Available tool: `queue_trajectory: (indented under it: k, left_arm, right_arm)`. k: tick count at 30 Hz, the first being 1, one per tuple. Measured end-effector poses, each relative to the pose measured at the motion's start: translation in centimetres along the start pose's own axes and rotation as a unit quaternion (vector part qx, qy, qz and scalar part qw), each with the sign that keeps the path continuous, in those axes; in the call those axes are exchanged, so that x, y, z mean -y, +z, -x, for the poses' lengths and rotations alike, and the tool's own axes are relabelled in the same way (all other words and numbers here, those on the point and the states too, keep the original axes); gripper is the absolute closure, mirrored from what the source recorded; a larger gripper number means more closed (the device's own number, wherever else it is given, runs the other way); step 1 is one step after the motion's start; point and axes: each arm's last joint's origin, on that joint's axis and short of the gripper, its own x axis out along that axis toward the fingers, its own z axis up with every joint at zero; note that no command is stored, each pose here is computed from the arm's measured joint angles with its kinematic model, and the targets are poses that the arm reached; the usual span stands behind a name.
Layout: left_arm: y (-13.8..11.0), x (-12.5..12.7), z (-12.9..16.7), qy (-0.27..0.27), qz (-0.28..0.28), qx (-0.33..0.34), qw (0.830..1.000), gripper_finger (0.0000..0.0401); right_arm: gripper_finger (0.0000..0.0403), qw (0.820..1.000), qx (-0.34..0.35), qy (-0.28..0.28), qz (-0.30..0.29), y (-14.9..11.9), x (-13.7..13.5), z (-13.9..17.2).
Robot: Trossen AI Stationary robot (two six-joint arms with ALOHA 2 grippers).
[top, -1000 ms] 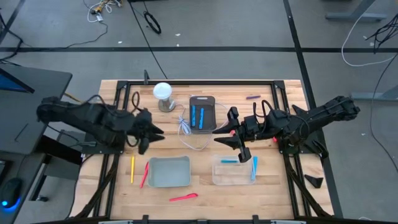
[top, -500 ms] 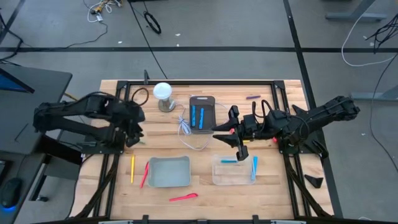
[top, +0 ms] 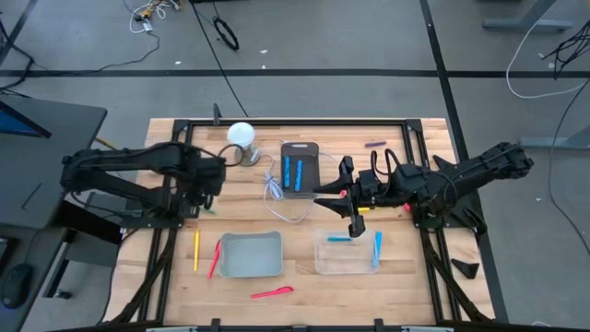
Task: Pick & Place Markers
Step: Put the green pen into the transparent bin
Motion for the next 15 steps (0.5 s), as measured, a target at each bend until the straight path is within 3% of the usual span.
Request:
queue_trajectory:
  k: [5,15]
  left_arm:
    - [1.3,-0.6,-1.3,0.041,-0.048,-0.059,0.996,0.0270]
    - [3.1,-0.9,-3.1,0.035,-0.049,-0.088,0.994,0.0270]
  right_arm:
    - [0.0291,1.000,-0.003,0.000,0.001,-0.1,0.0,0.0]
    - [0.0291,1.000,-0.008,0.000,0.010,-0.1,0.0,0.0]
